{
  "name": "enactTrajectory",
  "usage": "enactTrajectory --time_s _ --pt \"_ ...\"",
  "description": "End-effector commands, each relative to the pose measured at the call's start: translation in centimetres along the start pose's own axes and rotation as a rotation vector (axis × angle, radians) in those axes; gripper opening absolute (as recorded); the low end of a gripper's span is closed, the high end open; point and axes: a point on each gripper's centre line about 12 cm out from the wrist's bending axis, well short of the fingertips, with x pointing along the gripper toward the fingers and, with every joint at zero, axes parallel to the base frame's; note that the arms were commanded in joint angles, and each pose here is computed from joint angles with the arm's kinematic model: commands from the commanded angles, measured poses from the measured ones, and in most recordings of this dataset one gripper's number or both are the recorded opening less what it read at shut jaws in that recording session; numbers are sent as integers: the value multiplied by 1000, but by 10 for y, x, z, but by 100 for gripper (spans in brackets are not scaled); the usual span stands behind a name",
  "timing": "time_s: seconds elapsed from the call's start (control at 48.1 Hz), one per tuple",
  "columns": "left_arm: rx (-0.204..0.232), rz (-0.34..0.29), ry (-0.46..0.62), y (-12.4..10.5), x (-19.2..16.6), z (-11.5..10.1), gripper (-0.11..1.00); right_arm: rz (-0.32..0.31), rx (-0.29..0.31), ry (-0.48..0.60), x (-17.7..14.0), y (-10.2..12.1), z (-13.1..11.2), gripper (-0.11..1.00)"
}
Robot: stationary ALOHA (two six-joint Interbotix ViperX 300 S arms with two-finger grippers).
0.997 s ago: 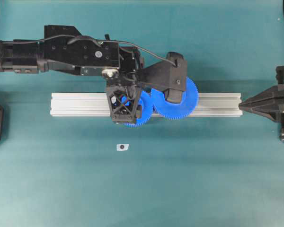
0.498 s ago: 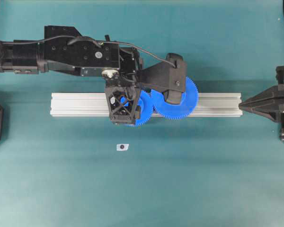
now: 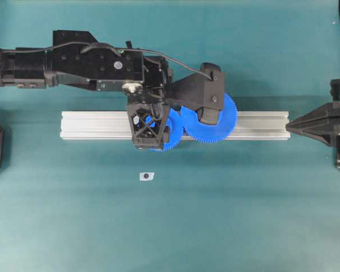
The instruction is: Find the location of the shaft and insert the small gear.
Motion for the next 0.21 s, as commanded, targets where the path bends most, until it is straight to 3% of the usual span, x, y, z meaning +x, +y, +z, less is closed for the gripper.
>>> enactTrajectory --time_s 0.0,0.187 --pt "2 10 -64 0 -25 5 90 -1 9 -11 1 0 4 2" --pt "3 13 -65 0 -24 5 90 -1 9 -11 1 0 4 2"
